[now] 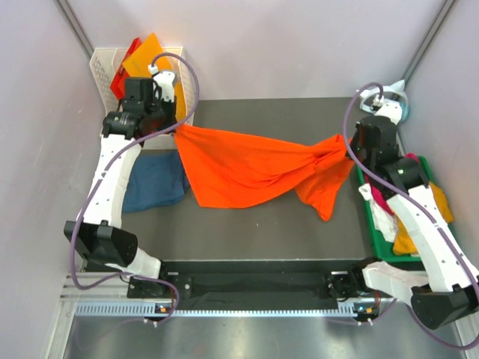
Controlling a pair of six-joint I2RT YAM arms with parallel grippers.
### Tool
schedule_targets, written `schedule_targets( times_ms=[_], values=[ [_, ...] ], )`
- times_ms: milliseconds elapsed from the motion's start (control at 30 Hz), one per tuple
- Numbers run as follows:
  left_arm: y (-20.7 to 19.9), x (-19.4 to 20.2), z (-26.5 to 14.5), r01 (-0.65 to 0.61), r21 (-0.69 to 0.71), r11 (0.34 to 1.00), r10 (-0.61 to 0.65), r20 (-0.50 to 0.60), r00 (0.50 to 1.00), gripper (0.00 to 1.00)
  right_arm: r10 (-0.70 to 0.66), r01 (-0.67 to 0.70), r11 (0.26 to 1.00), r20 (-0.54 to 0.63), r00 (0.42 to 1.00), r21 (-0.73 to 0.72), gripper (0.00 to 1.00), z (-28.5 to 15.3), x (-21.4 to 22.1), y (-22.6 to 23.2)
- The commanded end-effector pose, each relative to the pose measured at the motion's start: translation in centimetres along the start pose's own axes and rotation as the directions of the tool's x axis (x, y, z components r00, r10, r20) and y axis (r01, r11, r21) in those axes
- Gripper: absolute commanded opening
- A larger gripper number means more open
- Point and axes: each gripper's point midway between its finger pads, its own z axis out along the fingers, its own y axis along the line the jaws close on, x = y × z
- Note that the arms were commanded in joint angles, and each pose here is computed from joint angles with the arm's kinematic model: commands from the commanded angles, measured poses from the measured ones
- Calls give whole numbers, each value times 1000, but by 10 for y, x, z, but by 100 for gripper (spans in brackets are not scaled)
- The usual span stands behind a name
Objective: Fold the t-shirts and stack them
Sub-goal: Flatten the tshirt out
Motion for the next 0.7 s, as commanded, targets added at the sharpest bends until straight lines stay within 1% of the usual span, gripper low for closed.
schedule_targets(
  times_ms=[0, 33, 67, 100, 133, 200, 233, 267, 367, 533, 633, 667],
  values=[
    [0, 5, -31, 12, -17, 1000, -11, 40, 999, 0, 15, -15, 1000, -38, 999, 6, 0, -8, 27, -14],
    [0, 12, -34, 11, -16, 1000, -10, 34, 999, 0, 38, -39, 999, -44, 998, -14, 0, -13, 36, -15],
    [-1, 32, -26, 10, -11, 1000, -11, -18, 1000, 0, 26, -25, 1000, -99, 995, 8, 0, -7, 66, -23],
    [-2, 43, -23, 9, -7, 1000, -9, -42, 999, 0, 42, -44, 999, -112, 993, -9, 0, -11, 78, -24],
    [-3, 62, -17, 13, -5, 1000, -13, -86, 996, 0, 28, -26, 1000, -163, 986, 10, 0, -6, 105, -31],
    [-3, 80, -13, 6, -2, 1000, -6, -121, 993, 0, 41, -38, 999, -200, 979, 21, 0, -9, 127, -38],
    [-3, 95, -9, 6, -1, 1000, -6, -153, 988, 0, 37, -31, 999, -230, 972, 30, 0, -8, 142, -42],
    [-4, 100, -7, 2, 7, 1000, -1, -161, 987, 0, 41, -35, 999, -238, 971, 30, 0, -9, 147, -44],
    [-6, 119, -2, -8, 27, 1000, 13, -210, 978, 0, 55, -54, 998, -211, 976, 12, 0, -15, 136, -41],
    [-11, 132, 8, 7, 53, 999, 6, -249, 968, 0, 29, -21, 999, -244, 969, 34, 0, -11, 135, -41],
    [-13, 136, 14, 23, 61, 998, -6, -262, 965, 0, 36, -32, 999, -246, 969, 20, 8, -8, 134, -35],
    [-13, 137, 16, 26, 64, 998, -8, -263, 965, 0, 36, -32, 999, -249, 968, 17, 15, -8, 135, -35]
  ],
)
